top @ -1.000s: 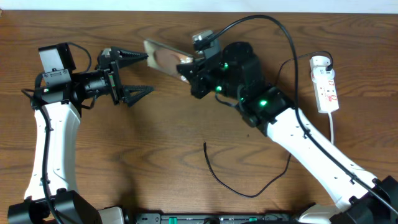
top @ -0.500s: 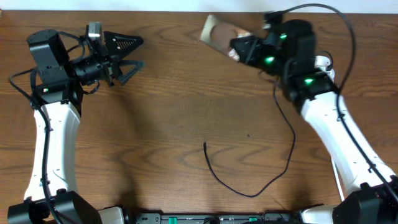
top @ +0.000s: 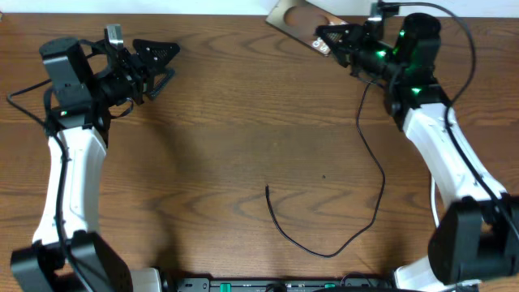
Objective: Plug charger to phone and switch on socket
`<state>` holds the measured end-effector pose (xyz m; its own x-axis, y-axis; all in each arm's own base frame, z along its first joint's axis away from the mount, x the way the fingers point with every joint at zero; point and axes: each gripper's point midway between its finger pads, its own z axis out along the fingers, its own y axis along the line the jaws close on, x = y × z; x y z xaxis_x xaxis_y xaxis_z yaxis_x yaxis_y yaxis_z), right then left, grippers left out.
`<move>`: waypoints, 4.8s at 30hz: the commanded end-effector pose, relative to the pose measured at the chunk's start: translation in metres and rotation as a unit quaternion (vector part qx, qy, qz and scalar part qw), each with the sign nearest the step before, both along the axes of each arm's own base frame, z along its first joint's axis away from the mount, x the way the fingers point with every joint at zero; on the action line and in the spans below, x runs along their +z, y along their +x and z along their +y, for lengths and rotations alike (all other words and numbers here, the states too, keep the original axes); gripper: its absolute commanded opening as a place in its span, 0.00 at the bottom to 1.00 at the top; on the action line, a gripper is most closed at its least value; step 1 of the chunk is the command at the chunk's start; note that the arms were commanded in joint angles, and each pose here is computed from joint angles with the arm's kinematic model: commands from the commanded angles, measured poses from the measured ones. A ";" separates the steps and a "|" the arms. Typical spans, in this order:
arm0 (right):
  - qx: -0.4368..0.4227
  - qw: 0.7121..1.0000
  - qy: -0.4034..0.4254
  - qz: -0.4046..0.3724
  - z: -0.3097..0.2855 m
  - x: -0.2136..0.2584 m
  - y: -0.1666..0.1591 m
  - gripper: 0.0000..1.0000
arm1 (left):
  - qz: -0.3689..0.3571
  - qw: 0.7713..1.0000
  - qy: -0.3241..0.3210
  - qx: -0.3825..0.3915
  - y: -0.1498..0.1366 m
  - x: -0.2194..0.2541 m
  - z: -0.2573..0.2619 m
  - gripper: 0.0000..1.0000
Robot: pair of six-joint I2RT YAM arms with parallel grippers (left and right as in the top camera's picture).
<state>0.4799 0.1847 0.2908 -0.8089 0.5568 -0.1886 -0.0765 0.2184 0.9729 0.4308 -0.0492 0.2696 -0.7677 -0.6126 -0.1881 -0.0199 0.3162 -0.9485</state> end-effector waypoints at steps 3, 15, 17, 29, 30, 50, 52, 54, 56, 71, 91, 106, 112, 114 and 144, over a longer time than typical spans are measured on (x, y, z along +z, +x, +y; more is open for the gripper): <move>0.098 0.991 0.080 0.050 0.050 -0.002 -0.013 0.01 | 0.005 1.000 0.004 -0.003 0.014 -0.024 -0.004 0.85; 0.121 0.983 0.114 0.083 0.096 -0.011 -0.019 0.01 | -0.029 0.999 -0.026 0.008 0.029 0.000 -0.006 0.97; 0.118 0.982 0.121 0.083 0.098 -0.008 -0.019 0.01 | -0.025 0.999 -0.032 0.012 0.029 0.001 -0.006 0.97; 0.085 0.982 0.137 0.098 0.129 -0.007 -0.022 0.01 | -0.017 0.998 -0.049 0.036 0.041 0.008 -0.028 0.97; 0.084 0.982 0.137 0.095 0.131 -0.006 -0.022 0.01 | -0.013 0.998 -0.052 0.039 0.042 0.008 -0.030 0.97; 0.062 0.981 0.154 0.100 0.150 -0.001 -0.025 0.01 | 0.043 0.990 -0.097 0.098 0.053 0.006 -0.037 0.97; 0.064 0.981 0.154 0.100 0.151 -0.001 -0.027 0.01 | 0.043 0.990 -0.096 0.095 0.052 0.006 -0.041 0.97; 0.066 0.981 0.153 0.100 0.153 -0.001 -0.028 0.01 | 0.043 0.990 -0.096 0.093 0.052 0.006 -0.043 0.97; 0.070 0.981 0.153 0.101 0.156 -0.001 -0.030 0.01 | 0.043 0.990 -0.096 0.090 0.051 0.006 -0.046 0.97; 0.089 0.979 0.149 0.102 0.164 -0.002 -0.039 0.01 | 0.041 0.990 -0.096 0.090 0.051 0.006 -0.046 0.54; 0.099 0.978 0.150 0.107 0.172 -0.001 -0.046 0.01 | 0.040 0.990 -0.094 0.099 0.053 0.006 -0.043 0.07; 0.103 0.970 0.167 0.140 0.178 -0.001 -0.050 0.01 | 0.008 0.991 -0.087 0.098 0.056 0.015 -0.042 0.08; 0.108 0.966 0.177 0.154 0.182 0.000 -0.054 0.02 | 0.005 0.992 -0.084 0.097 0.056 0.015 -0.042 0.08; 0.110 0.966 0.179 0.149 0.182 0.003 -0.054 0.01 | 0.005 0.992 -0.084 0.097 0.056 0.015 -0.042 0.08; 0.112 0.967 0.178 0.146 0.182 0.003 -0.055 0.19 | 0.006 0.992 -0.084 0.096 0.056 0.015 -0.043 0.07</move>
